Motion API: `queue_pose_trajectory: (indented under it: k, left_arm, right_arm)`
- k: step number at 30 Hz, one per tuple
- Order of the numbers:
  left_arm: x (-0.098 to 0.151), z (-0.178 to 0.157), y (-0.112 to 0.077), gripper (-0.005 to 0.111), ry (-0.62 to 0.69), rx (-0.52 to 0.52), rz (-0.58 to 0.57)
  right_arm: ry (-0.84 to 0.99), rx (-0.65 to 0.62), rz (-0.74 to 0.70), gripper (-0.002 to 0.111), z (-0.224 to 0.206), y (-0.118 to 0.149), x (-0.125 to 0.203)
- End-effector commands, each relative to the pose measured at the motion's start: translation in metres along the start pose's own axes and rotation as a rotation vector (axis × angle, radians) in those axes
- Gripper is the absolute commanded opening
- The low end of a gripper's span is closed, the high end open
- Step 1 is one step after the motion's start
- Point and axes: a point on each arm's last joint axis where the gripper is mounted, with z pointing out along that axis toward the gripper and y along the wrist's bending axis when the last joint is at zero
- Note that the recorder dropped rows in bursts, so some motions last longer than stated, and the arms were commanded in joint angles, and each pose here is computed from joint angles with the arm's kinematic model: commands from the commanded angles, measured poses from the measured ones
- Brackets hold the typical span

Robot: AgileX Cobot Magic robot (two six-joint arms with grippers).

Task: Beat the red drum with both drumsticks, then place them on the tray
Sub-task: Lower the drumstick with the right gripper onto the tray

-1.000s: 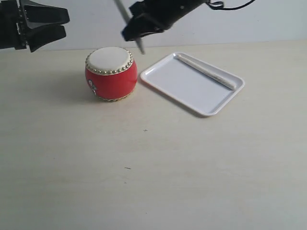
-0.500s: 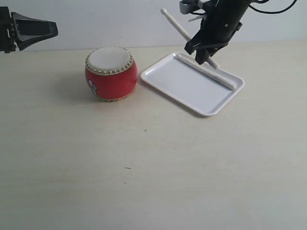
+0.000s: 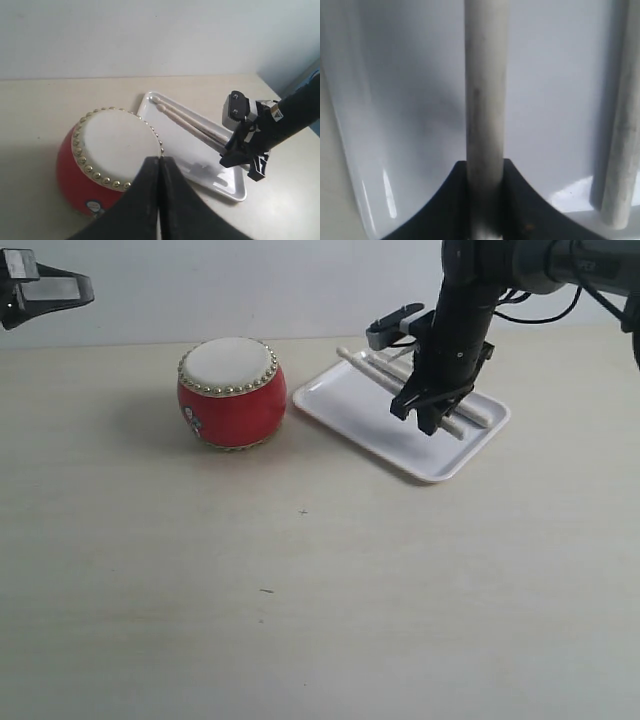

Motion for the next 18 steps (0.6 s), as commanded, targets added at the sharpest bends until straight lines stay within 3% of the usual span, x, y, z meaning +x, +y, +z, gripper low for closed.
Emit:
queue_pose_trajectory:
  k: [1,6,11,18]
  left_arm:
    - [-0.002,0.003,-0.024,0.0,0.008,-0.054,0.096]
    - [-0.001,0.009,-0.038,0.0,0.018,-0.03,0.124]
    - [-0.001,0.01,-0.038,0.0,0.017,-0.041,0.125]
    - [-0.001,0.01,-0.038,0.0,0.017,-0.043,0.125]
  right_arm:
    - [0.062,0.06,-0.048,0.0,0.003,0.004,-0.001]
    - [0.104,0.141,-0.061,0.0,0.001,0.005,-0.001]
    - [0.122,0.188,-0.103,0.0,0.0,0.011,-0.004]
    - [0.168,0.346,-0.245,0.0,-0.004,0.035,-0.017]
